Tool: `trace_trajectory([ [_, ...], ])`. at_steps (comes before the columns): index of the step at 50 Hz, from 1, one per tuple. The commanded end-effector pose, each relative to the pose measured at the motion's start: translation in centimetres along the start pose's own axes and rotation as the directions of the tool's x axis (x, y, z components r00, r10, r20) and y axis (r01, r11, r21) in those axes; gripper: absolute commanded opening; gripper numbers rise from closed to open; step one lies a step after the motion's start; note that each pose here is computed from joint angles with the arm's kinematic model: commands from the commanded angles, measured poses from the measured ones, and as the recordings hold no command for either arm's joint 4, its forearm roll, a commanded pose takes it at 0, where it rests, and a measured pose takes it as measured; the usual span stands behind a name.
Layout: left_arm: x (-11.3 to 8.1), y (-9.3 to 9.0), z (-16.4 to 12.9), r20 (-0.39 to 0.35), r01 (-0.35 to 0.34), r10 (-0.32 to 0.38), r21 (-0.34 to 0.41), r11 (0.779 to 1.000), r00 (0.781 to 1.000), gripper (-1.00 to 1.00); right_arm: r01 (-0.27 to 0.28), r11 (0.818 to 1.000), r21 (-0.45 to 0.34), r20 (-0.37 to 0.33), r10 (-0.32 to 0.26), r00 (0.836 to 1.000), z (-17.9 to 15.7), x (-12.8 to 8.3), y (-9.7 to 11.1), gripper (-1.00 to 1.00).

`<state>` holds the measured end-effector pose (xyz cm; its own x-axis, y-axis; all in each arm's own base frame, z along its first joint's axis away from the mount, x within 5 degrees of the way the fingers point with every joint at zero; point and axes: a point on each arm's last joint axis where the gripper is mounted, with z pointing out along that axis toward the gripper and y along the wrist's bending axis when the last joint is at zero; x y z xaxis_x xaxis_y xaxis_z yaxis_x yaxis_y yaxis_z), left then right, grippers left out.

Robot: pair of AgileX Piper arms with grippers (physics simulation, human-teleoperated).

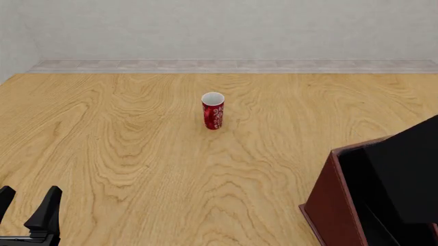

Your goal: Pick up the book and place it in the left compartment of the caddy.

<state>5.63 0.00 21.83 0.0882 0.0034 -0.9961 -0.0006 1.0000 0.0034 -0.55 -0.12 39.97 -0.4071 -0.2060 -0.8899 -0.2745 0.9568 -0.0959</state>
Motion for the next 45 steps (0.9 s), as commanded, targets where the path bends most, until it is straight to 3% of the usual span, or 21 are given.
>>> trace_trajectory([
  [1, 0.0, 0.0, -0.1, 0.001, -0.001, 0.001, 0.0, 1.0, 1.0, 1.0, -0.022, 0.999, 0.023, -0.019, 0.023, 1.0, 0.4, 0.5, 0.1, -1.0],
  [45, 0.0, 0.0, -0.1, 0.001, -0.001, 0.001, 0.0, 1.0, 1.0, 1.0, -0.016, 0.998, 0.058, -0.07, 0.02, 0.997, 1.5, 1.6, 0.2, -1.0],
])
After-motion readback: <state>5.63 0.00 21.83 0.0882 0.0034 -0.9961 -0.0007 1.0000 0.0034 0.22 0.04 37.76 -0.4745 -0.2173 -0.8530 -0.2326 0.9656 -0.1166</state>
